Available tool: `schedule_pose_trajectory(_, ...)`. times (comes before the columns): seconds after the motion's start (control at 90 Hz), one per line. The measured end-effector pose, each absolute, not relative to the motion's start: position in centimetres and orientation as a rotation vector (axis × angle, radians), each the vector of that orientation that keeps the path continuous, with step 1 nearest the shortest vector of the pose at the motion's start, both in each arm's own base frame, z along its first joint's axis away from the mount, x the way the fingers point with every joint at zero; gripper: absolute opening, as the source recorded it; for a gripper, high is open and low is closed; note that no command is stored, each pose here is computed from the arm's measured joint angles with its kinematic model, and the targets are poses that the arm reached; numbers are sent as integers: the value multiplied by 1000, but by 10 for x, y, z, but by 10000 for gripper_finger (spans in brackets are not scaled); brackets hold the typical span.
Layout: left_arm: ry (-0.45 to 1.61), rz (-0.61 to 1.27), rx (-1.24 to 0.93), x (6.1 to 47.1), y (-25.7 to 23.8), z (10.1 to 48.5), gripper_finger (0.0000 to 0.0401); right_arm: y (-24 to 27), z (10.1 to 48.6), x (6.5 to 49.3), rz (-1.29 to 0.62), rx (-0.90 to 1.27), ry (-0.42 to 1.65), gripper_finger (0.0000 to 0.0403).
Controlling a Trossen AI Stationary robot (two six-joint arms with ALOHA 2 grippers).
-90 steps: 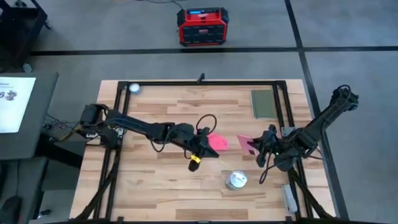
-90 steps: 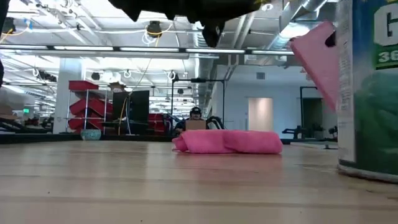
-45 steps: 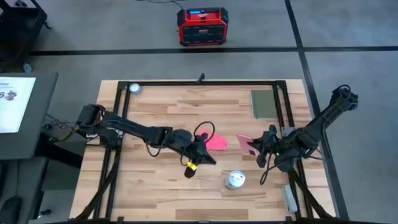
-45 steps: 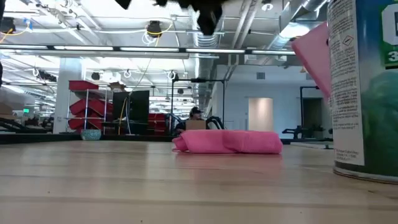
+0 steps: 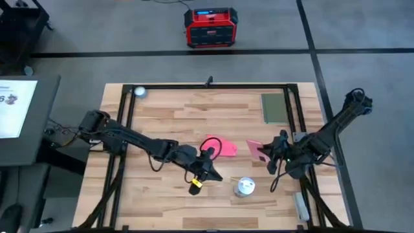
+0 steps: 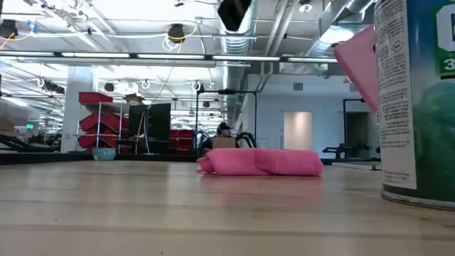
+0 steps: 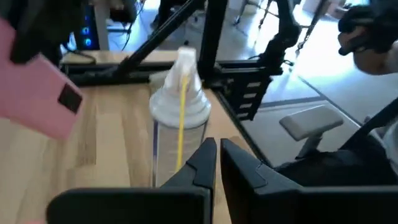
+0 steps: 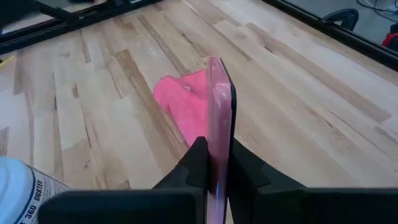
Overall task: Apply microfiber cloth
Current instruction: Spray the back of the pink phone using the spray bottle
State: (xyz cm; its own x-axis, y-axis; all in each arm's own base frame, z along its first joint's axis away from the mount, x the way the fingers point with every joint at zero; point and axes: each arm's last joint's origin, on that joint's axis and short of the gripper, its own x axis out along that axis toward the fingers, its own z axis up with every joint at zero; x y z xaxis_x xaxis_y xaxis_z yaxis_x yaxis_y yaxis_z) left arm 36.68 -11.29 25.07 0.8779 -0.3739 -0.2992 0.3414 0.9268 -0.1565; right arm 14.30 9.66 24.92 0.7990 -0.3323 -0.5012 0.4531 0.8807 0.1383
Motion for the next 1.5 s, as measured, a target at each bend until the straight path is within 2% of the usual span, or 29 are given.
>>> schedule_pose_trajectory(1.067, 369, -243, -59, 380, -60, 241, 0, 97, 249, 143, -420, 259, 493, 14)
schedule_pose_trajectory(1.5, 221, -221, -21, 388, -25, 254, 0, 97, 249, 143, -421, 260, 492, 14)
